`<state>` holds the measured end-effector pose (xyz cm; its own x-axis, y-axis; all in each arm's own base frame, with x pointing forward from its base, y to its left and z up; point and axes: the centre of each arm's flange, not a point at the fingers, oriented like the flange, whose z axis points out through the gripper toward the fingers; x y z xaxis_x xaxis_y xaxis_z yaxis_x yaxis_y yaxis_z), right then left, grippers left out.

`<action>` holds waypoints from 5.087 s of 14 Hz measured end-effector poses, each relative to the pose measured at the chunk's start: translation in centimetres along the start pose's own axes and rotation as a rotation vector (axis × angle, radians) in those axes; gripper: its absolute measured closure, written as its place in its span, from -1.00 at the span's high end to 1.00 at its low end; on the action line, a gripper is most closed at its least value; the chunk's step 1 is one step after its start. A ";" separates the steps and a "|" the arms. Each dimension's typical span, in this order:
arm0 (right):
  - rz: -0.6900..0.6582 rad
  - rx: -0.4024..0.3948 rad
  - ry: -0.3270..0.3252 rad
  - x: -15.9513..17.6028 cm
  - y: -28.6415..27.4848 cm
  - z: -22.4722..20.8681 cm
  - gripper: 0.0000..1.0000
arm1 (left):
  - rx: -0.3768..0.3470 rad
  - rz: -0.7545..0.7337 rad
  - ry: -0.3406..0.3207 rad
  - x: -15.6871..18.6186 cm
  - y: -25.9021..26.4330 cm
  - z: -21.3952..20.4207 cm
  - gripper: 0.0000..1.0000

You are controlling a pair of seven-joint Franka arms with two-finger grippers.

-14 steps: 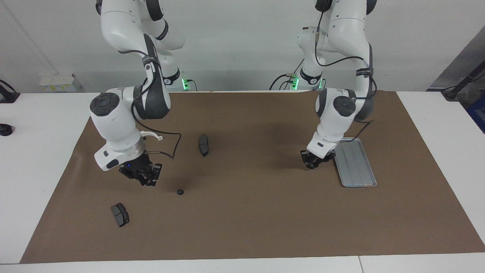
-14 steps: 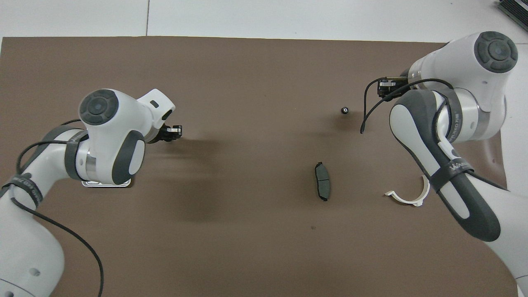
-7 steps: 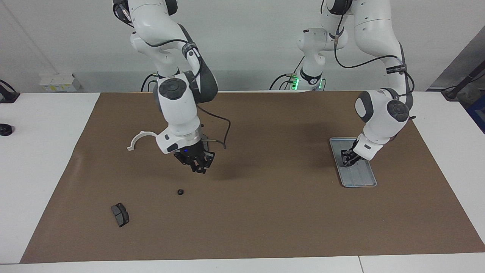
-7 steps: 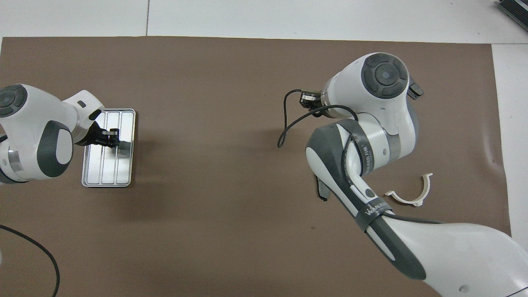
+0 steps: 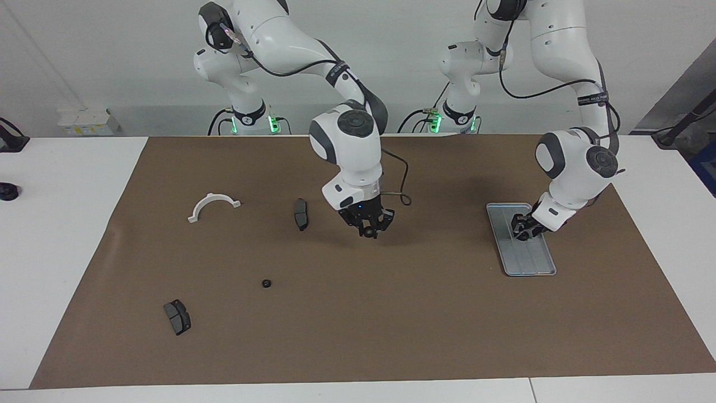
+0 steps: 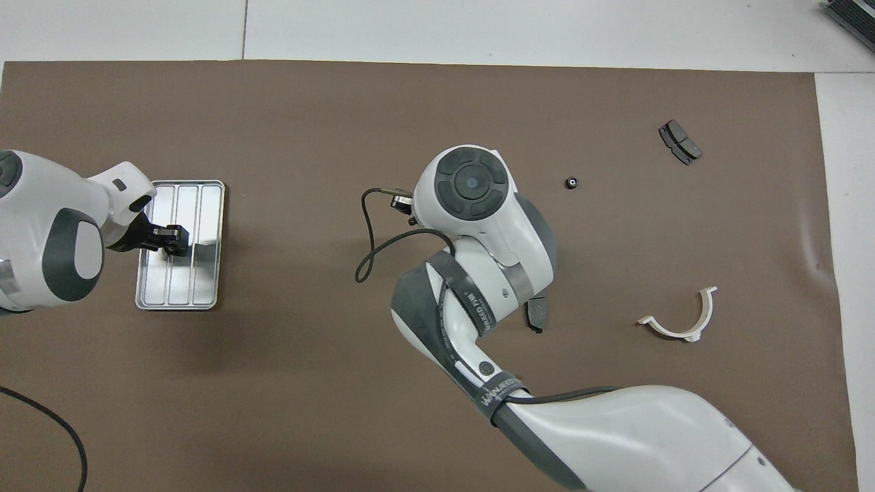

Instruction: Pick bearing gear from pile to tray

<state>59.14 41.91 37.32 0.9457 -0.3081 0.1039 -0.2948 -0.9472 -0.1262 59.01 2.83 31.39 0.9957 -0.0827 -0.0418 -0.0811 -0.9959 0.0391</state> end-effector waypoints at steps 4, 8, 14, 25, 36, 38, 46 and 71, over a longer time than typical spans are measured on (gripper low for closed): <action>-0.034 0.029 0.020 -2.5 -4.2 3.1 -0.30 | -0.001 0.034 0.037 1.2 2.1 -2.1 0.72; -0.066 0.078 0.040 -4.3 -6.3 4.4 -0.30 | -0.018 0.037 0.077 3.0 6.4 -5.1 0.61; -0.080 0.078 0.036 -5.2 -6.8 5.3 0.07 | -0.046 -0.026 0.106 4.2 10.7 -6.2 0.51; 0.003 0.034 0.113 6.9 8.3 -4.4 1.00 | -0.110 -0.087 0.161 2.6 29.7 -2.8 0.32; -0.246 -0.109 0.039 12.1 27.7 -12.7 1.00 | -0.059 -0.003 0.103 0.4 33.3 1.8 0.14; -0.249 -0.118 0.020 12.3 28.1 -12.8 1.00 | -0.046 0.008 0.104 0.3 33.2 2.0 0.11; -0.237 -0.111 0.018 17.2 27.1 -5.8 1.00 | -0.010 0.038 0.090 -0.4 33.1 3.1 -0.22; -0.250 -0.073 -0.005 17.7 25.6 6.3 -0.53 | -0.047 0.192 -0.147 -0.1 4.3 0.3 -0.05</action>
<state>69.16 12.75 29.68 0.9910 -0.0638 0.1180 -0.0611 -0.9978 -0.0259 58.54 -1.46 31.22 0.9449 -0.2777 -0.1733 -0.2623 -0.9591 0.1069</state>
